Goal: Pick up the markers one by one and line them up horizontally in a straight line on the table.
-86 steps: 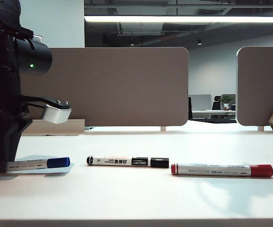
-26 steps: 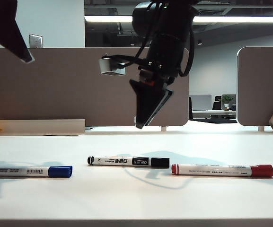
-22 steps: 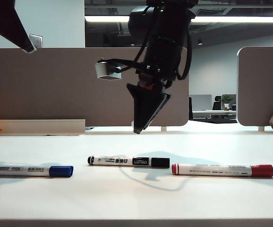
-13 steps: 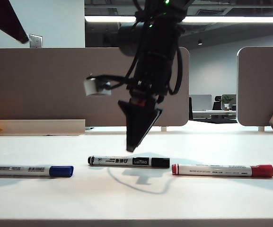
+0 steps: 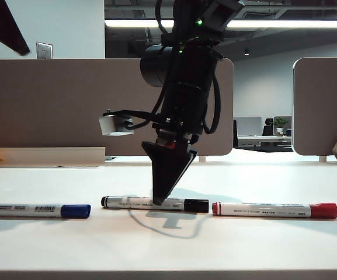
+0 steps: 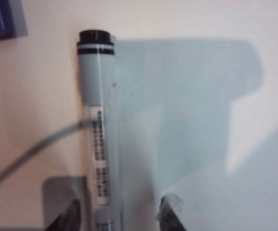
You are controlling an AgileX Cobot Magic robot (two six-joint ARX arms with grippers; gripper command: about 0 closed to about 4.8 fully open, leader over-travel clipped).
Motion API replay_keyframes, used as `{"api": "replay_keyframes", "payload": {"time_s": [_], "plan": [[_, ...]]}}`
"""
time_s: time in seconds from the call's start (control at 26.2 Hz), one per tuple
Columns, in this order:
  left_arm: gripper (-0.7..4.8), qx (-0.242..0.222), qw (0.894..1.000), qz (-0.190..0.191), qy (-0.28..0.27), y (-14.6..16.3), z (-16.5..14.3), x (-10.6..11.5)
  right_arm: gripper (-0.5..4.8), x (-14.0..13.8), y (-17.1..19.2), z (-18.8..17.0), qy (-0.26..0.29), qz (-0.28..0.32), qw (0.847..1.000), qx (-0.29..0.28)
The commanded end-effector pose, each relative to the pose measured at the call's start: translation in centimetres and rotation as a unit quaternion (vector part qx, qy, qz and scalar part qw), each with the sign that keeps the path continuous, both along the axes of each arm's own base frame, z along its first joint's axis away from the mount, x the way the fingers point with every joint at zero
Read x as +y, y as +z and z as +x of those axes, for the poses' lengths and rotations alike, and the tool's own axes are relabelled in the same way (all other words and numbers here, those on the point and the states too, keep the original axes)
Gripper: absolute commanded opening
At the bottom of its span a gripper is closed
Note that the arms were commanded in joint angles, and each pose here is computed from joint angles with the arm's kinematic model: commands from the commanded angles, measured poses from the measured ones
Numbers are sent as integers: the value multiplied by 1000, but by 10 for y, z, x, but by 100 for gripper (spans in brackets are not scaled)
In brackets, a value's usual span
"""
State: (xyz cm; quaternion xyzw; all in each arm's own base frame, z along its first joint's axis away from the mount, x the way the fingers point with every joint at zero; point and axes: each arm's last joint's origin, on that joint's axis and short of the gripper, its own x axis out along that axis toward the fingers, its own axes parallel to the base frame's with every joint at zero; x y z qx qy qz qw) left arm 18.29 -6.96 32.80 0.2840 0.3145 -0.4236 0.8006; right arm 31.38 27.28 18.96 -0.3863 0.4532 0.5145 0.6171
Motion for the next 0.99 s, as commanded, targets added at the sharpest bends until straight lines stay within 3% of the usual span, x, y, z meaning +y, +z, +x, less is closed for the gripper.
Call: {"api": "replay_keyframes", "payload": {"time_s": [0.04,0.99], "plan": [[-6,-2,1000,-4,0,1,-1,0,210,2,3,-2,-6,12,1000,10],[-6,-7,1000,-7,0,3,-2,1,198,15,2,-20,10,1,999,36]]}}
